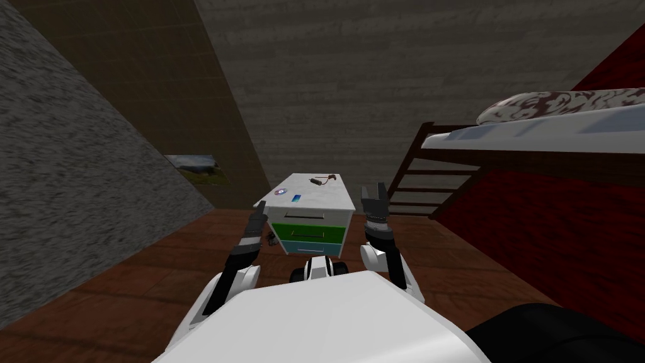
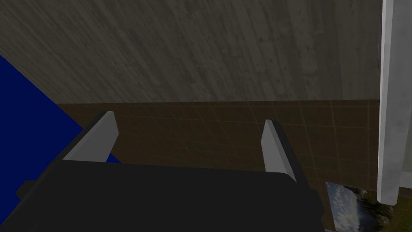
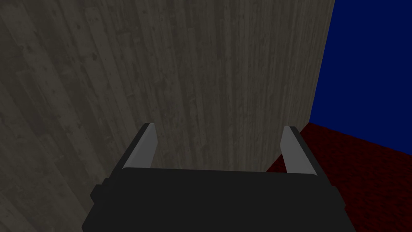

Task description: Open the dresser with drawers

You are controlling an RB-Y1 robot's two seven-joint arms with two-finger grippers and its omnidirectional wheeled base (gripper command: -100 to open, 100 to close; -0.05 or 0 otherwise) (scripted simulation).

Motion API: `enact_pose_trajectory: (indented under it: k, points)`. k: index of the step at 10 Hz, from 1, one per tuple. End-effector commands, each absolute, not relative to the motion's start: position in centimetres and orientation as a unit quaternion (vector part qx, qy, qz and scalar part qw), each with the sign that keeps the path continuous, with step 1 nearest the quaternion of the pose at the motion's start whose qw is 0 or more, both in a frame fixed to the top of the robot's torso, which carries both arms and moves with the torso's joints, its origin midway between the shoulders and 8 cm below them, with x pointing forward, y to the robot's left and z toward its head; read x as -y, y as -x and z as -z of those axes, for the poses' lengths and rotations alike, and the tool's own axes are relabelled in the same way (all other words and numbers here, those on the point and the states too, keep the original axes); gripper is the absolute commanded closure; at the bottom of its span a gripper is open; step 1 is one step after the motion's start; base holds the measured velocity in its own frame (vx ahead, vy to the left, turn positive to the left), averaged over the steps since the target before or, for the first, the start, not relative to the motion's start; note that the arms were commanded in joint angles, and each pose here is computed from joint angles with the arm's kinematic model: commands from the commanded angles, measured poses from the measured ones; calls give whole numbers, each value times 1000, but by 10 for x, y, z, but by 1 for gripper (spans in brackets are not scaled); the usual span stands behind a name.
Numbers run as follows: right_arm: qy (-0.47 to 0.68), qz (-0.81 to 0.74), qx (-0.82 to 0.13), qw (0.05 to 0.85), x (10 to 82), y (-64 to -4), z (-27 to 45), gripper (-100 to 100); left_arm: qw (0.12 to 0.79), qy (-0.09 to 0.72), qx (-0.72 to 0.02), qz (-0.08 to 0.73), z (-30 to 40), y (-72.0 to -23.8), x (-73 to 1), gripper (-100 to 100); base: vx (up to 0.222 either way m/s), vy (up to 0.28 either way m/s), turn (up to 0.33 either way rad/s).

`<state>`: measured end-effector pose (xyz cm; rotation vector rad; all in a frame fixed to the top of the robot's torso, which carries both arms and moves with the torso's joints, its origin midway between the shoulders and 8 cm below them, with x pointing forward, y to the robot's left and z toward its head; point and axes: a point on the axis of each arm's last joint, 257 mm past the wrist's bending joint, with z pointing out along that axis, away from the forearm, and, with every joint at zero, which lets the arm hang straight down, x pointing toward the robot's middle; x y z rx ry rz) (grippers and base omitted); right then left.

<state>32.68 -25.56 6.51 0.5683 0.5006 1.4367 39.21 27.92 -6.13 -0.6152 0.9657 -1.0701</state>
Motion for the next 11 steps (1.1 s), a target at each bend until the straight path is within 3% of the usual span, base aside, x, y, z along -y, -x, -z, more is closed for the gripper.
enact_pose_trajectory:
  k: [1,11]
  points:
    - [-254,-642,-224,688,256,-327,-65,0,701,285,-449,476,82,-399,-278,-100,-3,6,-27]
    - [-254,-642,-224,688,256,-327,-65,0,664,327,-496,453,168,-422,-272,-100,-3,6,-29]
